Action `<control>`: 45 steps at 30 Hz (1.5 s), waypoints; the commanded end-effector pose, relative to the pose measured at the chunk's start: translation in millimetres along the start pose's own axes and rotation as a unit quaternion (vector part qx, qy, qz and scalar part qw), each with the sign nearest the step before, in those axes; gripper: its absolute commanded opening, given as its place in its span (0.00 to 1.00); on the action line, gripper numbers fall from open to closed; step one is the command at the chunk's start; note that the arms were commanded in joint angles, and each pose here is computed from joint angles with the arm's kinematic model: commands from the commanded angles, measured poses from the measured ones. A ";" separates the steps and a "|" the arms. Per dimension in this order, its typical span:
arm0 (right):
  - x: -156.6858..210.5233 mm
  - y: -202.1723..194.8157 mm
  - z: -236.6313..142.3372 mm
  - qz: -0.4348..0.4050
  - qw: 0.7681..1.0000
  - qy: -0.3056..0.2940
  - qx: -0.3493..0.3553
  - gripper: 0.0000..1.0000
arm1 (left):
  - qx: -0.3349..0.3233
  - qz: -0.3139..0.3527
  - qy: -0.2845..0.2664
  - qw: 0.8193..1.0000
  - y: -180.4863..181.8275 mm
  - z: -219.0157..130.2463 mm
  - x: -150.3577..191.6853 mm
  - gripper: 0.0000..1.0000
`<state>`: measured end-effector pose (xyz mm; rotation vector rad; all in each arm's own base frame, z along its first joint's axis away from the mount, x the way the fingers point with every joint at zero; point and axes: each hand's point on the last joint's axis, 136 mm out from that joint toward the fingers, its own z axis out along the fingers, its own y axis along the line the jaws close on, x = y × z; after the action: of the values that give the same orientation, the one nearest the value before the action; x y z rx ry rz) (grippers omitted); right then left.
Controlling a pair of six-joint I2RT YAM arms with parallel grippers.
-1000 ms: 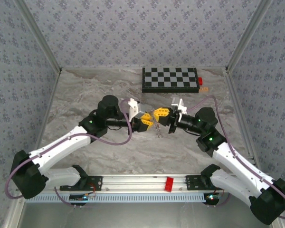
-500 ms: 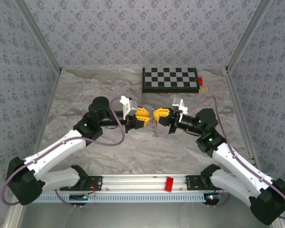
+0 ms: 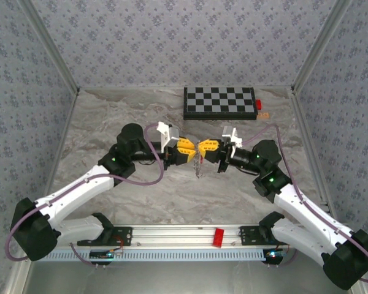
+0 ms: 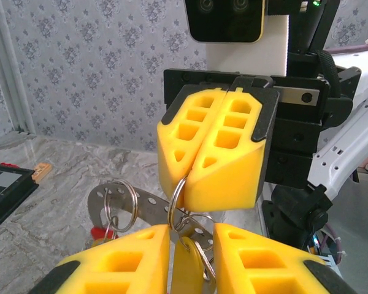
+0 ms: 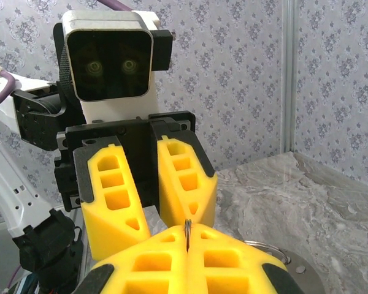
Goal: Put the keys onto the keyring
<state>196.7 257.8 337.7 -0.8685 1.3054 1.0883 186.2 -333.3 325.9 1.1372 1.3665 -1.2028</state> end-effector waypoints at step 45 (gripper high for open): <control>47.3 -24.3 -23.1 -0.013 0.963 0.250 0.099 0.28 | -0.025 0.059 0.178 0.982 20.8 -3.9 49.6 0.00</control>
<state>212.3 241.1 302.9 -0.9812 1.6748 0.7959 200.0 -329.7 278.5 1.3606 1.5516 -0.9724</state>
